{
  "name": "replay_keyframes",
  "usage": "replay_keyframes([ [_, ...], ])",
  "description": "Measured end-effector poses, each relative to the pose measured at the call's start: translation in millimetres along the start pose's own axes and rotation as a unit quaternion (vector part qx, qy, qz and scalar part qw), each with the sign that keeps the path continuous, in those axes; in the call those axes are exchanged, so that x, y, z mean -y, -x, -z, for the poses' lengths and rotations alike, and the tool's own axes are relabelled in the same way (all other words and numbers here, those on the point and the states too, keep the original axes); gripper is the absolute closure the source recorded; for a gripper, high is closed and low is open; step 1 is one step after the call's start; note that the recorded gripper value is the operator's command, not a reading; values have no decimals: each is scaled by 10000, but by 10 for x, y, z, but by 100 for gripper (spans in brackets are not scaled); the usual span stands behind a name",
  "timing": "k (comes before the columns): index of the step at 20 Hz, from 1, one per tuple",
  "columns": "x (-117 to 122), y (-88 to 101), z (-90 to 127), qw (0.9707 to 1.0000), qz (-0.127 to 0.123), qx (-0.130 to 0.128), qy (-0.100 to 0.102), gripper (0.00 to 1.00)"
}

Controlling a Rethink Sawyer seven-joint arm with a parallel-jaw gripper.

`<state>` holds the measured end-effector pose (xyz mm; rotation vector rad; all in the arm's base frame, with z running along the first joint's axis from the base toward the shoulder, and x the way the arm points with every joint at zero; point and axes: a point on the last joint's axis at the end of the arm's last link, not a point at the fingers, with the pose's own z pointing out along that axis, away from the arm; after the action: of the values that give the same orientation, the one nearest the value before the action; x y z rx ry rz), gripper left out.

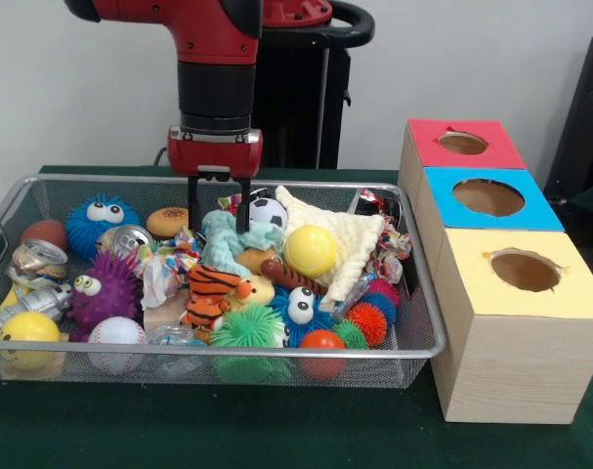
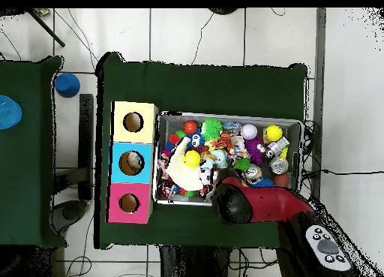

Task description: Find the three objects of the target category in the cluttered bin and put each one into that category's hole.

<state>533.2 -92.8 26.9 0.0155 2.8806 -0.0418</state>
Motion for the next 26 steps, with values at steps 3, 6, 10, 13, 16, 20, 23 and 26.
replay_keyframes([
  [3, 41, 29, -2, 10000, -34, 53, 52, 0],
  [6, 73, 55, -3, 9999, -42, 110, 99, 0],
  [10, 79, 60, -5, 9998, -3, 145, 116, 0],
  [13, 70, 74, -3, 9997, 47, 207, 124, 0],
  [16, 65, 88, -2, 9995, 97, 286, 128, 0],
  [20, 50, 120, 0, 9986, 181, 471, 136, 0],
  [23, 34, 138, 1, 9983, 195, 530, 143, 0],
  [26, -21, 178, 3, 9974, 238, 655, 168, 0],
])
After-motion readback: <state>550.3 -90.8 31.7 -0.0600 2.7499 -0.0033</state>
